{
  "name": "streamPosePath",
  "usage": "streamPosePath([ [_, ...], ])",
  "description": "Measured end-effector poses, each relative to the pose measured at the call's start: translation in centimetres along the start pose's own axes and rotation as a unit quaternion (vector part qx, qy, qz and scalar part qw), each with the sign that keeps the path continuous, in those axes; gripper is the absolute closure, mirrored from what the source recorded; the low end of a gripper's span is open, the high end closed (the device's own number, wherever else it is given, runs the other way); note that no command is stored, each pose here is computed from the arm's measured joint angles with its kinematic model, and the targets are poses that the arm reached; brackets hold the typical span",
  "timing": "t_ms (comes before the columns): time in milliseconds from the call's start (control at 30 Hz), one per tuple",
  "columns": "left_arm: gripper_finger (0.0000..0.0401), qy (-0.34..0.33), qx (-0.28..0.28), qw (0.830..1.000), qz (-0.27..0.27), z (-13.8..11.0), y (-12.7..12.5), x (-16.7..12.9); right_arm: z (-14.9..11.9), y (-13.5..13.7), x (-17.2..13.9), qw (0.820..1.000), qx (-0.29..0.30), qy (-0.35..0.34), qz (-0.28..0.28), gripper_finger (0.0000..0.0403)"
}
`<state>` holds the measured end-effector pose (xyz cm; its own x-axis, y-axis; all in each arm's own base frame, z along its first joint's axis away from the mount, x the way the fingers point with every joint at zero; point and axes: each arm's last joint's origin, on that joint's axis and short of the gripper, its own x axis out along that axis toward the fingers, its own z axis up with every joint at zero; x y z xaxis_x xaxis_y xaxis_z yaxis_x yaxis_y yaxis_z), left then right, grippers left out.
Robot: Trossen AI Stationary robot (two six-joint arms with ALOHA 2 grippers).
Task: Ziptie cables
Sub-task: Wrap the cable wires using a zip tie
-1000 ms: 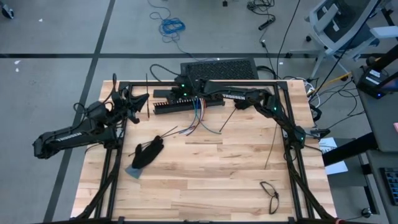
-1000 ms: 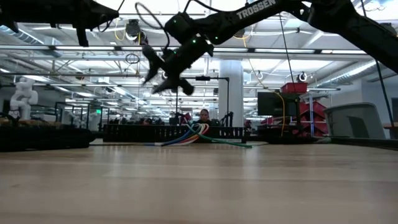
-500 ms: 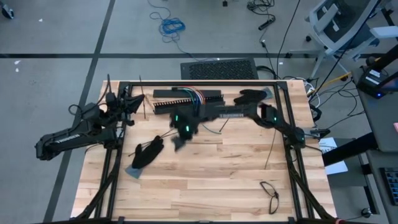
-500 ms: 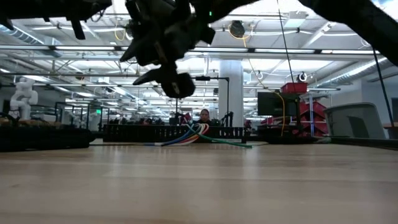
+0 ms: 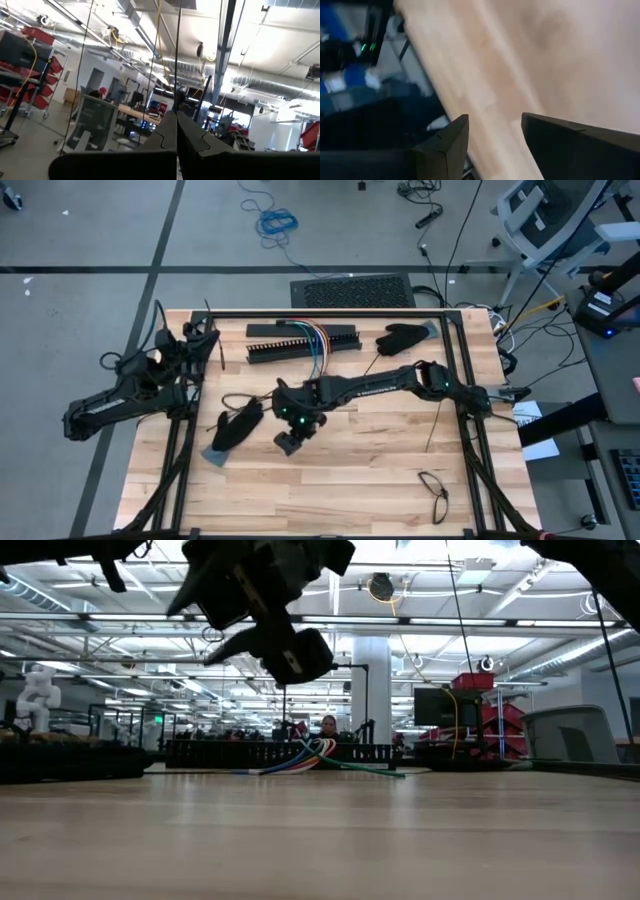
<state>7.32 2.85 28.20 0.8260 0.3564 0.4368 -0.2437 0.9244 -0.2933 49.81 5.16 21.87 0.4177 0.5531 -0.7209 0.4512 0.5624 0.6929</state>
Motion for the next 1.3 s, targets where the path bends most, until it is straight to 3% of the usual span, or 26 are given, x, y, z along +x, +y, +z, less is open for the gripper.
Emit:
streamPosePath([
  [200,0.0401,0.001,0.000,1.000,-0.011,0.1,-0.1,-0.1,0.1,-0.9,-0.7,0.999,0.026,0.014,-0.023,0.0192],
  [433,0.0401,0.001,0.025,1.000,-0.011,0.0,-0.1,-0.1,-0.4,-1.7,-2.5,0.997,0.028,0.033,-0.070,0.0058],
  [533,0.0401,0.001,0.030,0.999,-0.010,0.0,-0.1,-0.1,0.3,-2.5,-3.7,0.996,0.002,0.020,-0.086,0.0012],
  [700,0.0401,-0.002,0.027,1.000,-0.002,0.1,0.0,-0.1,2.7,-4.5,-6.3,0.991,-0.086,-0.014,-0.100,0.0043],
  [833,0.0401,-0.007,0.026,1.000,0.003,0.1,0.0,-0.1,5.8,-8.3,-10.1,0.983,-0.079,-0.070,-0.151,0.0061],
  [1000,0.0401,-0.010,0.014,1.000,0.003,0.2,0.0,-0.1,9.8,-12.6,-17.6,0.964,-0.041,-0.180,-0.193,0.0064],
  [1167,0.0401,-0.016,0.000,1.000,0.002,0.3,-0.1,-0.1,11.6,-13.3,-24.9,0.915,-0.088,-0.293,-0.264,0.0064],
  [1300,0.0401,-0.027,-0.001,1.000,-0.001,0.5,-0.1,-0.1,12.7,-13.2,-26.6,0.874,-0.137,-0.348,-0.309,0.0064],
])
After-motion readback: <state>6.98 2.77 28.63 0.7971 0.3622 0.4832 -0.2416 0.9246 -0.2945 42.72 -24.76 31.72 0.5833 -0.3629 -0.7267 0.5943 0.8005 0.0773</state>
